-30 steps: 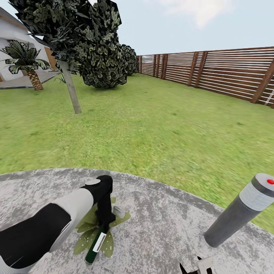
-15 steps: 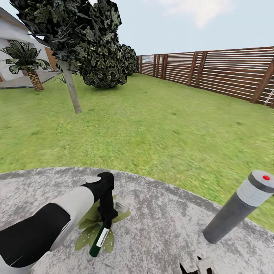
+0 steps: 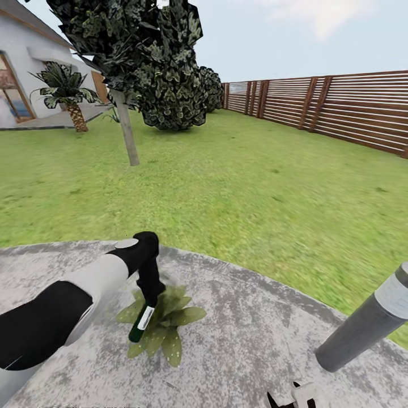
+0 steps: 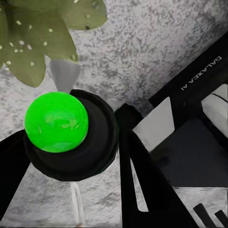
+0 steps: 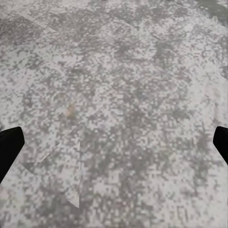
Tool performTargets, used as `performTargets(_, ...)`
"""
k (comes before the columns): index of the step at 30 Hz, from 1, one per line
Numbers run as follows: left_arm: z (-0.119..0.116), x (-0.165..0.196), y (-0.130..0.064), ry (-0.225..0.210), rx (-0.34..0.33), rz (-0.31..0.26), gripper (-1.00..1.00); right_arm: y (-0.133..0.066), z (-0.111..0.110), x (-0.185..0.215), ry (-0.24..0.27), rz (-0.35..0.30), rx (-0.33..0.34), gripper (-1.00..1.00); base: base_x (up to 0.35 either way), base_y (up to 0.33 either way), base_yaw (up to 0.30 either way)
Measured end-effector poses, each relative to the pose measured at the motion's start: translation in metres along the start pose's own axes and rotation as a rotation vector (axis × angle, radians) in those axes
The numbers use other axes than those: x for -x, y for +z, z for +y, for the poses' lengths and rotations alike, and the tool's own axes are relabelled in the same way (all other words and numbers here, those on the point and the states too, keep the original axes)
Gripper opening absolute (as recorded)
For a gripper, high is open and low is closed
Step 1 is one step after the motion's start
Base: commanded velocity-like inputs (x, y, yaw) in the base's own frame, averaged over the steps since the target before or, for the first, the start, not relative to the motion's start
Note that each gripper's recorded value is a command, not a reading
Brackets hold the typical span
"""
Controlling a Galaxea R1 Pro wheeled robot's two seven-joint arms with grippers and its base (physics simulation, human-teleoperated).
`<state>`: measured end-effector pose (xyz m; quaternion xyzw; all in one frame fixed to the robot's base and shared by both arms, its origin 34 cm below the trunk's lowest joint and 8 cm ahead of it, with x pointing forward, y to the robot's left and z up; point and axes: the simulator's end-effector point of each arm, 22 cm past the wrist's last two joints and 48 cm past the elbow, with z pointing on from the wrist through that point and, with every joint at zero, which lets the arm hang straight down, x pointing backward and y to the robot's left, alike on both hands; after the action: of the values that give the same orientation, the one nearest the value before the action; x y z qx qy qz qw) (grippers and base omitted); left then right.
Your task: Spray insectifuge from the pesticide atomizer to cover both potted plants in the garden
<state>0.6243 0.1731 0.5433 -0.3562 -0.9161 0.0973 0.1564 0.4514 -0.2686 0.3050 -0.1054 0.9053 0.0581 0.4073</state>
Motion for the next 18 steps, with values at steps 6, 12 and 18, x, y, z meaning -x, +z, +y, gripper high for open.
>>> performTargets(6, 0.063, -0.057, 0.002, -0.131, 0.015, 0.020, -1.00, 0.000, 0.000, 0.000, 0.000, 0.000, 0.000, 1.00, 0.000, 0.000, 0.016)
performTargets(12, 0.064, -0.065, 0.011, -0.139, 0.007, 0.034, -1.00, 0.000, -0.001, 0.000, 0.000, 0.000, -0.001, 1.00, 0.000, 0.000, 0.000)
performTargets(18, 0.054, -0.075, 0.038, -0.130, -0.015, 0.077, -1.00, 0.000, -0.001, 0.000, 0.000, 0.000, -0.002, 1.00, 0.000, 0.000, 0.000)
